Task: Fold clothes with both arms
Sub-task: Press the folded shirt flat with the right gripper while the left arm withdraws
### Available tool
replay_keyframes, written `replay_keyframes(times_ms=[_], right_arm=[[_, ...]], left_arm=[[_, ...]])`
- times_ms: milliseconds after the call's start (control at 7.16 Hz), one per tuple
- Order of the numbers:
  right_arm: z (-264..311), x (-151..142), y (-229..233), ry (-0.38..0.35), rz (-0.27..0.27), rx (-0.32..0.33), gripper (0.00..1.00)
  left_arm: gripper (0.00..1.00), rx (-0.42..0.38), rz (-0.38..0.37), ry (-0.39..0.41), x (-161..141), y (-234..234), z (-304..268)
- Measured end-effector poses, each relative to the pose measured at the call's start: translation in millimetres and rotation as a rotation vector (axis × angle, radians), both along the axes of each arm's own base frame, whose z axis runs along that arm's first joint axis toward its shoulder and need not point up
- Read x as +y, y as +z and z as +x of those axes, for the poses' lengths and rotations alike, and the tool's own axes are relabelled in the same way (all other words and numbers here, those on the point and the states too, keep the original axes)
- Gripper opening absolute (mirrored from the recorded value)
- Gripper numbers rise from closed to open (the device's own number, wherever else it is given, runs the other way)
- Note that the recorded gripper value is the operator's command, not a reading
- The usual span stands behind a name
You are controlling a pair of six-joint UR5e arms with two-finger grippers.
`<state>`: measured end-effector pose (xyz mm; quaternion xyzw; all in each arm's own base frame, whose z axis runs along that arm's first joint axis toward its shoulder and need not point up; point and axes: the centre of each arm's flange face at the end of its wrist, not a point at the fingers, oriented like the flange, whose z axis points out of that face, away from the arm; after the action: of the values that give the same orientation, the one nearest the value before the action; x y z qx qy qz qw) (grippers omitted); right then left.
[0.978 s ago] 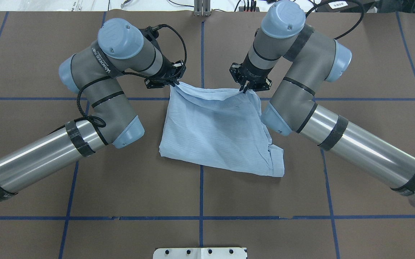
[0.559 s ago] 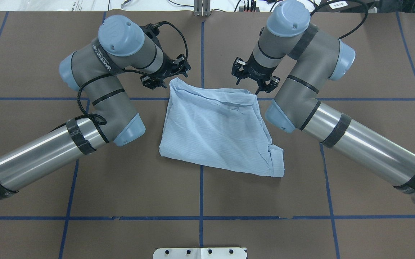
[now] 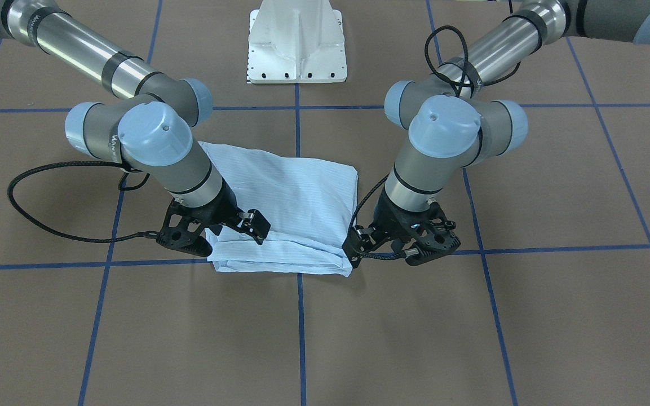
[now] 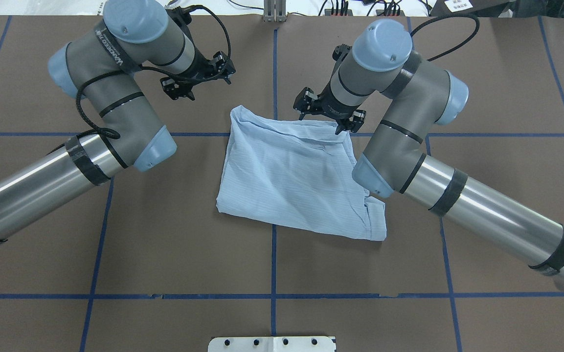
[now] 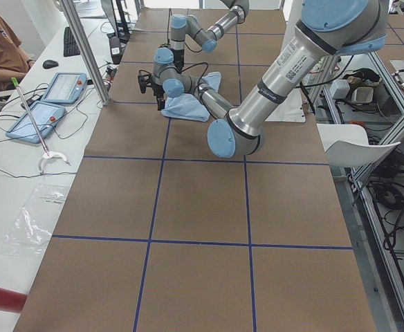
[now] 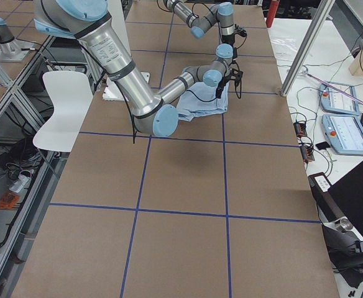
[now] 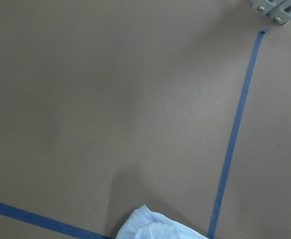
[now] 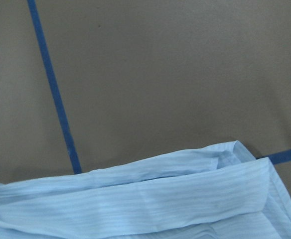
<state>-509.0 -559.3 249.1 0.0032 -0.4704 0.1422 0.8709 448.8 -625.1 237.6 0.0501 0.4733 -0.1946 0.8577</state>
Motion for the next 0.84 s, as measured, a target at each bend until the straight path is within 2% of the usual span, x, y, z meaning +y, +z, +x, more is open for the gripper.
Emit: replay_keyframes(times_ms=[140, 419, 559, 838], right_arm=[[-23, 16, -4, -0.023, 0.077, 0.029, 1.00], [-61, 39, -19, -0.064, 0.173, 0.118, 1.00], [-76, 44, -27, -0.076, 0.202, 0.165, 1.00], [-100, 37, -31, -0.093, 0.211, 0.220, 1.00]], left_arm=[[1.00, -0.022, 0.018, 0.025, -9, 19, -21], [1.00, -0.047, 0.038, 0.045, -18, 47, -50], [1.00, -0.052, 0.040, 0.046, -19, 53, -55], [1.00, -0.055, 0.038, 0.046, -20, 56, -57]])
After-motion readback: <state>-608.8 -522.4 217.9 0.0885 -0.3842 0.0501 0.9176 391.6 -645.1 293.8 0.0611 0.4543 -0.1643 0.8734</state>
